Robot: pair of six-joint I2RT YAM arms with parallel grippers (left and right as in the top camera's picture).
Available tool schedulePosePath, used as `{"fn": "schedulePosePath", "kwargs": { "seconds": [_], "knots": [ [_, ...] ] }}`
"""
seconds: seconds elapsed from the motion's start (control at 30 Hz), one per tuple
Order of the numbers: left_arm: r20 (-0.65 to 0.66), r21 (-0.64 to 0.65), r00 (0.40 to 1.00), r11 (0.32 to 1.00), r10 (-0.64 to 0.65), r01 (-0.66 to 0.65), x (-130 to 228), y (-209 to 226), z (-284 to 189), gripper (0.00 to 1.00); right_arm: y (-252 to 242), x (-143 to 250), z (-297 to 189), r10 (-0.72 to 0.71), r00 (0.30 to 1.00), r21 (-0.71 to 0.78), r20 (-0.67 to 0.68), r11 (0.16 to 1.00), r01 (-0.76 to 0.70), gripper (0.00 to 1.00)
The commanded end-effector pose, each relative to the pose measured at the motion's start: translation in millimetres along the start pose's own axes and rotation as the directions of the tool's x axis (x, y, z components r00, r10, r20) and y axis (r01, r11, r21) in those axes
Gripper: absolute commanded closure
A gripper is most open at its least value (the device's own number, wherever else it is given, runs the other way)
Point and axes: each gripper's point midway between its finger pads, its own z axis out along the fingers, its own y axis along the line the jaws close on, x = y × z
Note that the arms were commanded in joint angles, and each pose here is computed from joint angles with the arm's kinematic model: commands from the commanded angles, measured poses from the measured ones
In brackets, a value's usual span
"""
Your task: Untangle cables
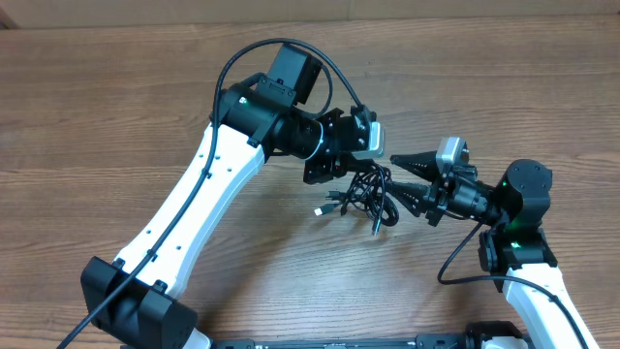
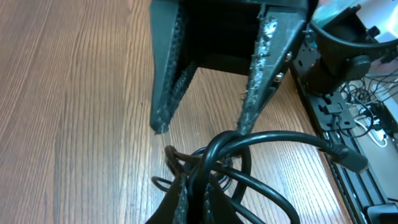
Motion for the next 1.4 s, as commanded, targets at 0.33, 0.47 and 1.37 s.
{"fn": "schedulePosePath", "kwargs": {
  "seconds": [0.33, 0.47, 1.37],
  "knots": [
    [0.010, -0.039, 0.999, 0.998, -0.039, 0.039, -7.4, 9.6, -7.5, 0.96, 12.9, -10.2, 1.3, -0.026, 1.000, -0.067, 0.015, 0.997, 0.027, 0.53],
    [0.048, 0.001, 0.998, 1.000, -0.031, 0.031, -16.3, 1.3, -4.7, 0.96, 12.8, -10.2, 1.3, -0.026, 1.000, -0.067, 0.015, 0.997, 0.027, 0.53],
    [0.011, 0.036, 1.000, 0.999, -0.029, 0.029, -16.0, -12.4, 5.8, 0.96, 12.8, -14.5, 1.3, -0.054, 0.998, -0.065, 0.028, 0.996, 0.055, 0.96]
  ]
}}
